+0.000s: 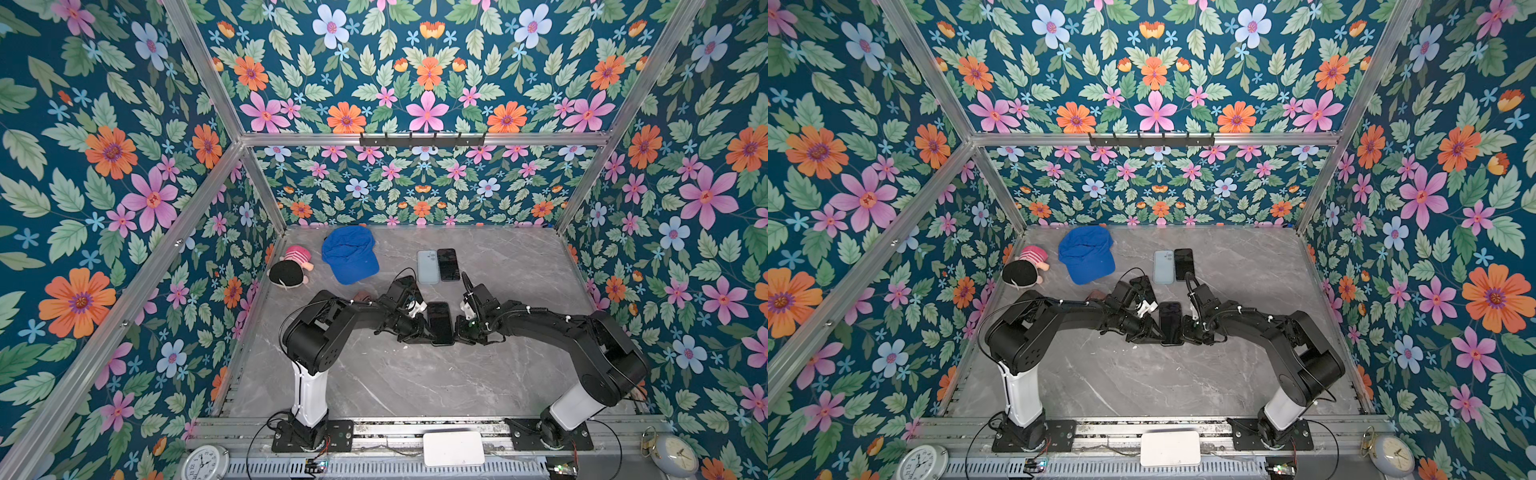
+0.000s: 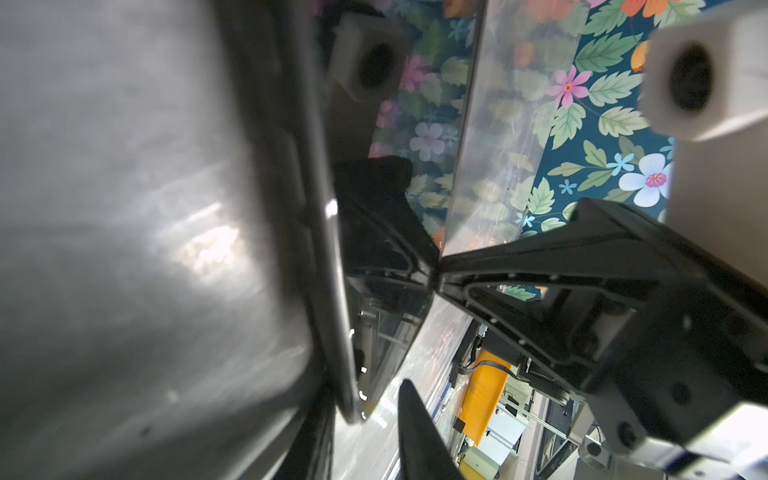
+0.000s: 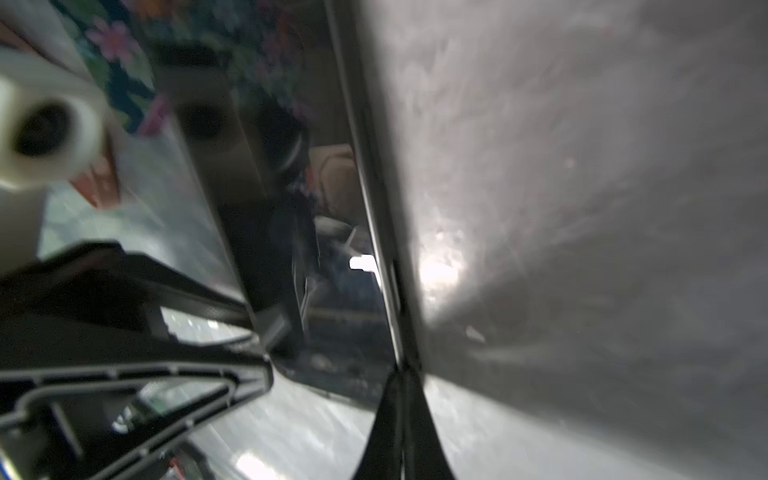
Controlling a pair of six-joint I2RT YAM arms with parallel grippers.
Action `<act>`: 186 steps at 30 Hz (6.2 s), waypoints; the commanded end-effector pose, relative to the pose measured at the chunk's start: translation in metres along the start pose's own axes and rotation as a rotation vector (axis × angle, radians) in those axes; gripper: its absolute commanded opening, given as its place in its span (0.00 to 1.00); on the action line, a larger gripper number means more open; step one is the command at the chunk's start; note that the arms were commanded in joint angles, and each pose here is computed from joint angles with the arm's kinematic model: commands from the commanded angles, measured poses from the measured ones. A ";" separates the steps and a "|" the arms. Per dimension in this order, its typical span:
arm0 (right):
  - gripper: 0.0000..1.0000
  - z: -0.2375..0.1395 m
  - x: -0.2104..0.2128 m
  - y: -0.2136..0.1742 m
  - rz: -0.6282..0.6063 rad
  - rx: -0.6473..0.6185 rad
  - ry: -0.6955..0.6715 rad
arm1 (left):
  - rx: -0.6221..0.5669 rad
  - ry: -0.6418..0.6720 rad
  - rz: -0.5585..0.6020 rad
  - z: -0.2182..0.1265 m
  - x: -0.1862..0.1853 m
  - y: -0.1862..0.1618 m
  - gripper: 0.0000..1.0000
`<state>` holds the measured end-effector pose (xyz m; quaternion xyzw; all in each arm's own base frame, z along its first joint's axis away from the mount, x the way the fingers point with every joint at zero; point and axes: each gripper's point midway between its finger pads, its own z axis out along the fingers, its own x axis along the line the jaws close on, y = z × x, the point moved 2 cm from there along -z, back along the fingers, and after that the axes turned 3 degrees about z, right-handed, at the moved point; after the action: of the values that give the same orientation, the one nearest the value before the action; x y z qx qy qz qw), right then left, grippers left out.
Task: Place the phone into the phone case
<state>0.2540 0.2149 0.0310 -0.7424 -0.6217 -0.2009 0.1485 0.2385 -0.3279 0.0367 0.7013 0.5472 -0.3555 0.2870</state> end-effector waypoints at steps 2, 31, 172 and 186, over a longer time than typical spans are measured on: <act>0.06 0.013 -0.001 -0.019 0.005 0.086 0.021 | -0.006 0.034 0.000 0.005 0.007 -0.001 0.29; 0.21 -0.044 0.014 0.003 -0.064 -0.056 0.007 | -0.001 0.053 0.004 0.002 0.004 -0.006 0.20; 0.82 -0.012 0.044 0.256 -0.291 -0.249 -0.352 | -0.402 0.207 0.119 -0.124 0.002 0.173 0.83; 0.81 0.011 0.028 0.256 -0.288 -0.218 -0.438 | -0.385 0.205 0.111 -0.121 0.007 0.169 0.83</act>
<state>0.5170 0.2022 0.0487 -0.6780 -0.7143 -0.1430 -0.0984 0.4258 -0.2684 0.1036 0.6925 0.5966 -0.1526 0.3757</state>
